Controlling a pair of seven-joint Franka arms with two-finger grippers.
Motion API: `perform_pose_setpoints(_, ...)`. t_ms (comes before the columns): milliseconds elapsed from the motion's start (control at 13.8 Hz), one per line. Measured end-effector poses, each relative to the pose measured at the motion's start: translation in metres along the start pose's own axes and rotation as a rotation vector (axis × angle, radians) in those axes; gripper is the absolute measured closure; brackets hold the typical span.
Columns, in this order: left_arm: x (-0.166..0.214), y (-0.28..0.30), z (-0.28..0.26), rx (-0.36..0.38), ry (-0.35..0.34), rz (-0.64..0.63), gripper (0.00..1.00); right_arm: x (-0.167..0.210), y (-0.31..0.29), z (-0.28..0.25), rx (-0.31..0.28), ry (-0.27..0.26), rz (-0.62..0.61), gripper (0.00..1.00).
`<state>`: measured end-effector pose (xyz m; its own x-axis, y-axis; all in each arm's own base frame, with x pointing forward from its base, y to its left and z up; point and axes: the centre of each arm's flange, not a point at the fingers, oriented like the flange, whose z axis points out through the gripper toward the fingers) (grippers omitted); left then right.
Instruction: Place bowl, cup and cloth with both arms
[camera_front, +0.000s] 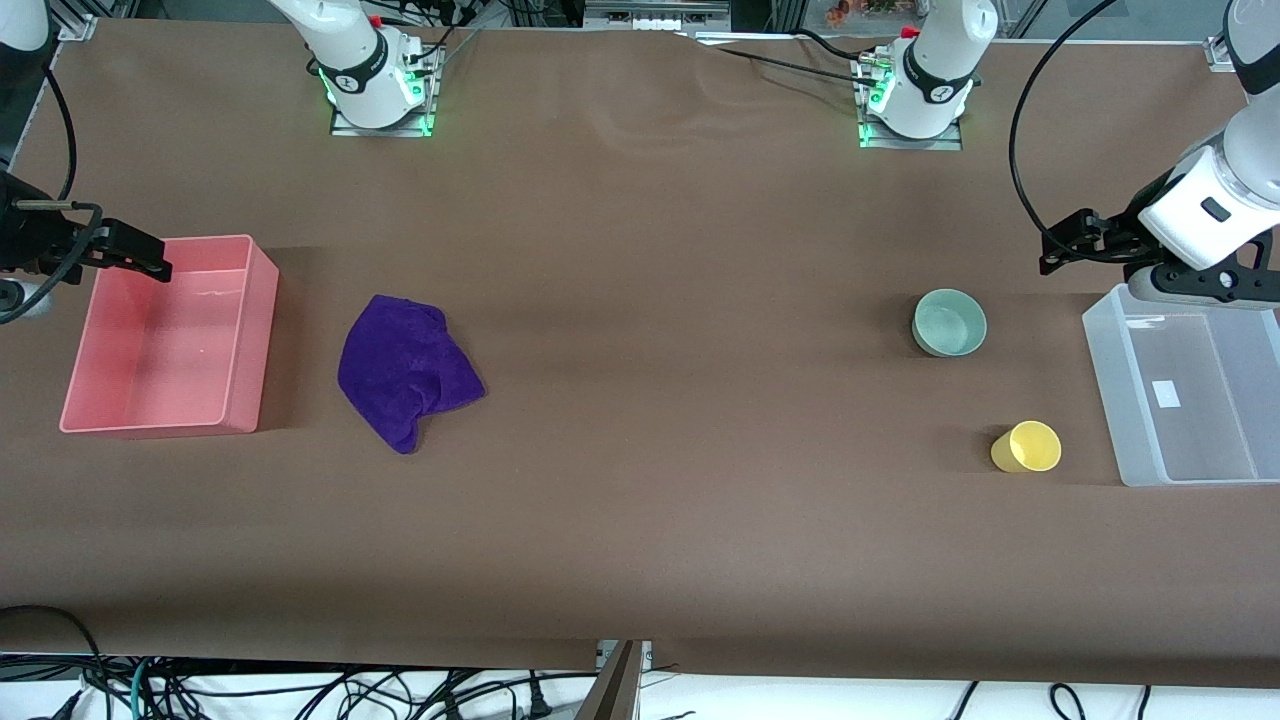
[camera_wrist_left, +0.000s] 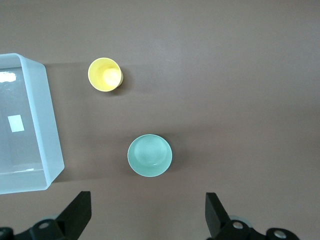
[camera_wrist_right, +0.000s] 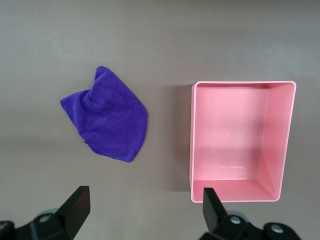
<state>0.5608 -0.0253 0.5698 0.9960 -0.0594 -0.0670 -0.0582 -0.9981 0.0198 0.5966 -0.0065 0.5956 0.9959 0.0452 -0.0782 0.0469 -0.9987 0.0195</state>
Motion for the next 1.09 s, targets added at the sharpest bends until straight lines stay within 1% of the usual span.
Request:
perform_pose_setpoints(652,-0.001,0.001,0.001,0.0,-0.007,0.002,0.0,0.0,0.0,0.0,0.0,0.0,0.0,0.0)
perform_pose_setpoints(870,-0.005,0.001,0.005,0.0,-0.053,0.002,0.0,0.0,0.0,0.0,0.0,0.0,0.0,0.0)
perform_pose_setpoints(1087,-0.005,-0.003,0.012,0.0,-0.081,-0.005,0.0,0.0,0.0,0.0,0.0,0.0,0.0,0.0)
